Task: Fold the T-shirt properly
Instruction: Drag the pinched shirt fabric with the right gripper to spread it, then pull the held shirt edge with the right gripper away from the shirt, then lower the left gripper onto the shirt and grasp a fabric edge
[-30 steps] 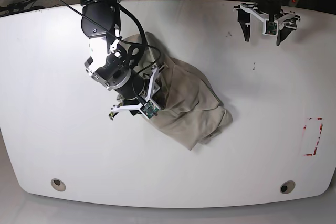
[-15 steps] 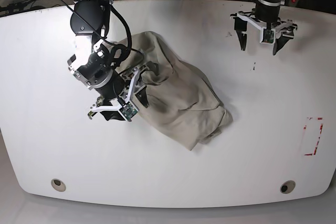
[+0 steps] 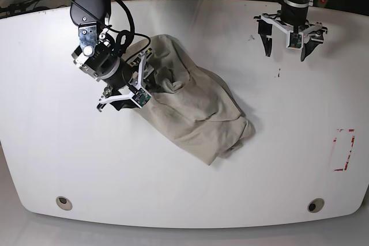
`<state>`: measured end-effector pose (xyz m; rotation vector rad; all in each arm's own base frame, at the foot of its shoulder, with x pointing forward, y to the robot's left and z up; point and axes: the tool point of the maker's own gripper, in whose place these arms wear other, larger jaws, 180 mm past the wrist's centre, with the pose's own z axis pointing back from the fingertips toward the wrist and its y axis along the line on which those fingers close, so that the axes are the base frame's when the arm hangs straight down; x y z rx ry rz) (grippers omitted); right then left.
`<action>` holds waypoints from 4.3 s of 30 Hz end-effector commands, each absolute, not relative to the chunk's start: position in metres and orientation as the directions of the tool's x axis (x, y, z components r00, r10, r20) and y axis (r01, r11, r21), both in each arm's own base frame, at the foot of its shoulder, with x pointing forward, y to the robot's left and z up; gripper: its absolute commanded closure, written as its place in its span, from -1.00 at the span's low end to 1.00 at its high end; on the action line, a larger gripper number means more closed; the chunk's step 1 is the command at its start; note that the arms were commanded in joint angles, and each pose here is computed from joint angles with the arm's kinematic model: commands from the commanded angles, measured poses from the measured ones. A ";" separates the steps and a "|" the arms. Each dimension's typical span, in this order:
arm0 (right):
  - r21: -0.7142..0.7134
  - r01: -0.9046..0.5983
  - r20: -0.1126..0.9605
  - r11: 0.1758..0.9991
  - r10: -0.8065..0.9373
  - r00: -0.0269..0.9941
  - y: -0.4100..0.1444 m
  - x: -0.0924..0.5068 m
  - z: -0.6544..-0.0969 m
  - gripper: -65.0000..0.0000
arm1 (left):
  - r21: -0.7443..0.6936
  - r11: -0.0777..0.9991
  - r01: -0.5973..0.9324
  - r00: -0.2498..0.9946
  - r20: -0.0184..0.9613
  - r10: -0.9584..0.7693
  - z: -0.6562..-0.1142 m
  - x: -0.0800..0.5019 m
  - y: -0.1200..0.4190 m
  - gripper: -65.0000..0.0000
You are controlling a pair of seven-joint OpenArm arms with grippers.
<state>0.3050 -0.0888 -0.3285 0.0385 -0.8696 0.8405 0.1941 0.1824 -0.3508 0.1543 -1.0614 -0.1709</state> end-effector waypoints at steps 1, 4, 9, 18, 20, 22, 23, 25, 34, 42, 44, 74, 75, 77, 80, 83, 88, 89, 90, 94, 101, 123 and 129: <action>-0.306 -0.656 0.706 0.690 0.626 0.329 -0.089 0.312 -0.320 0.00 | 0.218 0.974 0.065 0.448 0.866 -0.223 -0.342 0.197 0.183 -0.59; -0.286 -0.675 0.707 0.680 0.626 0.331 -0.082 0.314 -0.328 0.00 | 0.215 0.974 0.068 0.448 0.866 -0.222 -0.343 0.197 0.181 -0.59; -0.253 -0.707 0.709 0.660 0.624 0.329 -0.069 0.314 -0.341 0.00 | 0.210 0.975 0.076 0.448 0.866 -0.222 -0.343 0.197 0.178 -0.59; -0.273 -0.694 0.721 0.666 0.619 0.310 -0.070 0.335 -0.331 0.00 | 0.209 0.975 0.076 0.452 0.864 -0.220 -0.344 0.195 0.178 -0.59; -0.271 -0.692 0.718 0.669 0.619 0.318 -0.071 0.341 -0.332 0.00 | 0.208 0.975 0.077 0.454 0.864 -0.220 -0.345 0.194 0.178 -0.59; -0.262 -0.692 0.714 0.673 0.618 0.330 -0.073 0.346 -0.336 0.00 | 0.208 0.975 0.077 0.454 0.864 -0.220 -0.345 0.194 0.178 -0.59; -0.258 -0.692 0.711 0.674 0.617 0.337 -0.074 0.348 -0.339 0.00 | 0.208 0.975 0.077 0.454 0.864 -0.220 -0.345 0.194 0.178 -0.59; -0.254 -0.692 0.711 0.676 0.616 0.340 -0.074 0.352 -0.339 0.00 | 0.208 0.975 0.077 0.454 0.864 -0.220 -0.345 0.194 0.178 -0.59; -0.240 -0.693 0.744 0.680 0.587 0.319 -0.055 0.365 -0.329 0.35 | 0.208 0.975 0.077 0.454 0.864 -0.220 -0.345 0.194 0.178 -0.59; -0.237 -0.726 0.743 0.645 0.602 0.292 -0.038 0.361 -0.330 0.48 | 0.207 0.975 0.076 0.454 0.864 -0.219 -0.345 0.194 0.177 -0.59; -0.237 -0.727 0.743 0.644 0.603 0.291 -0.037 0.360 -0.330 0.69 | 0.207 0.975 0.076 0.454 0.864 -0.219 -0.345 0.194 0.177 -0.59; -0.613 -0.468 0.739 0.636 0.672 -0.054 -0.053 0.449 -0.113 1.00 | 0.170 0.974 0.151 0.402 0.890 -0.217 -0.338 0.211 0.145 -0.61; -0.629 -0.448 0.732 0.635 0.678 -0.067 -0.055 0.453 -0.100 1.00 | 0.167 0.974 0.155 0.391 0.895 -0.216 -0.336 0.214 0.143 -0.61; -0.659 -0.402 0.720 0.636 0.688 -0.091 -0.058 0.460 -0.071 1.00 | 0.159 0.973 0.170 0.372 0.904 -0.212 -0.333 0.220 0.135 -0.61; -0.696 -0.333 0.704 0.636 0.697 -0.141 -0.062 0.466 -0.026 1.00 | 0.146 0.970 0.193 0.345 0.916 -0.207 -0.328 0.228 0.123 -0.61; -0.720 -0.279 0.690 0.635 0.698 -0.192 -0.062 0.467 0.009 1.00 | 0.137 0.968 0.212 0.322 0.925 -0.201 -0.323 0.235 0.113 -0.61; -0.749 -0.193 0.662 0.634 0.708 -0.245 -0.065 0.465 0.062 1.00 | 0.119 0.962 0.245 0.312 0.930 -0.194 -0.324 0.238 0.098 -0.61; -0.752 -0.180 0.659 0.634 0.711 -0.247 -0.067 0.466 0.070 1.00 | 0.116 0.962 0.248 0.311 0.931 -0.192 -0.325 0.239 0.096 -0.61; -0.754 -0.171 0.656 0.635 0.712 -0.248 -0.068 0.467 0.077 1.00 | 0.116 0.961 0.250 0.310 0.931 -0.193 -0.325 0.241 0.095 -0.61; -0.759 -0.133 0.646 0.637 0.713 -0.273 -0.069 0.467 0.106 1.00 | 0.123 0.961 0.246 0.326 0.924 -0.201 -0.335 0.247 0.098 -0.61; -0.768 -0.085 0.631 0.635 0.726 -0.273 -0.082 0.470 0.136 1.00 | 0.134 0.962 0.239 0.425 0.876 -0.228 -0.366 0.265 0.106 -0.61; -0.768 -0.089 0.636 0.635 0.738 -0.223 -0.097 0.481 0.131 1.00 | 0.066 0.887 0.456 0.347 0.905 -0.246 -0.372 0.328 -0.021 -0.61; -0.770 -0.088 0.635 0.632 0.745 -0.204 -0.104 0.483 0.125 1.00 | 0.021 0.887 0.462 0.377 0.900 -0.218 -0.379 0.354 -0.056 -0.61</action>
